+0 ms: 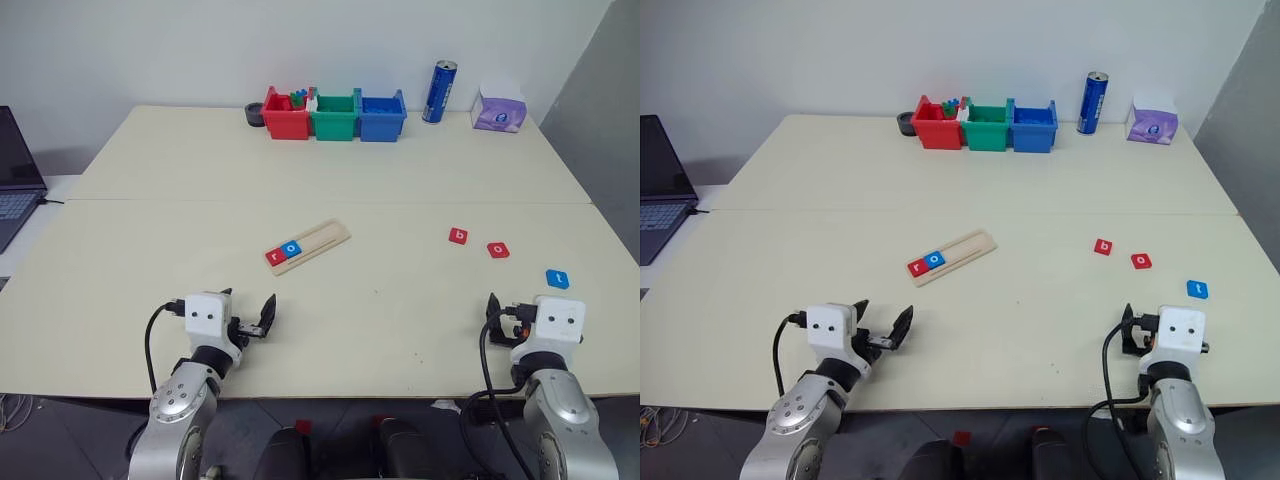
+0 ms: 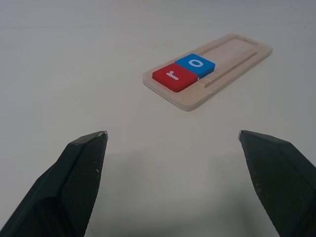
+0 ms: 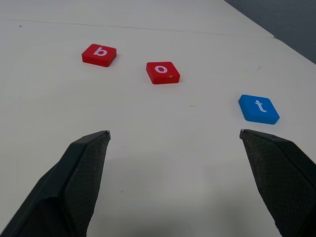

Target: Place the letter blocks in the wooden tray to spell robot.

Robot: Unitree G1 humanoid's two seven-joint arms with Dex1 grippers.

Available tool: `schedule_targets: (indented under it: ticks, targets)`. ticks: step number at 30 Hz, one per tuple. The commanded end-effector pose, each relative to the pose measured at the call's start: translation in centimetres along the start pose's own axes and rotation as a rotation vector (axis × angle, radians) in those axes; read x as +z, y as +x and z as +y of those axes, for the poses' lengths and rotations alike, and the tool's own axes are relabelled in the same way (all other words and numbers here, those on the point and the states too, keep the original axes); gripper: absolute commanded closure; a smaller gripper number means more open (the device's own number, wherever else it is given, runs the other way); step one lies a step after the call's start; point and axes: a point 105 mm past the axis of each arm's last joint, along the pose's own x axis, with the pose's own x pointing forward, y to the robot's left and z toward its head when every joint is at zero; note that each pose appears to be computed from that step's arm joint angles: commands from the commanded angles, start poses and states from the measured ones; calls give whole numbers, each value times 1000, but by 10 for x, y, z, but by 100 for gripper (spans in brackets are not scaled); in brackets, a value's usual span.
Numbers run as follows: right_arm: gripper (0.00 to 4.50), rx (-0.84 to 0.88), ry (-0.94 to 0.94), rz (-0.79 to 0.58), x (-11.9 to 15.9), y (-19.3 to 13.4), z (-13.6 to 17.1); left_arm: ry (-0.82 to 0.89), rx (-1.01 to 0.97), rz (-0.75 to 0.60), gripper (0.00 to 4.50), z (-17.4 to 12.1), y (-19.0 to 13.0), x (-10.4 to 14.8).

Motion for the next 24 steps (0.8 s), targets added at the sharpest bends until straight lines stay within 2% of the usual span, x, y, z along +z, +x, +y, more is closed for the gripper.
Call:
schedule_targets:
  ticks: [1,13,24]
  targets:
    - [2,-16,-10,-57,17,-5,2,7,-14,-45,0,-2,-1,13]
    - [2,-23,-10,-60,20,-13,3,-10,-18,-50,0,-2,-12,18]
    - [2,28,3,-83,21,-8,13,-9,-13,-78,0,-2,-5,24]
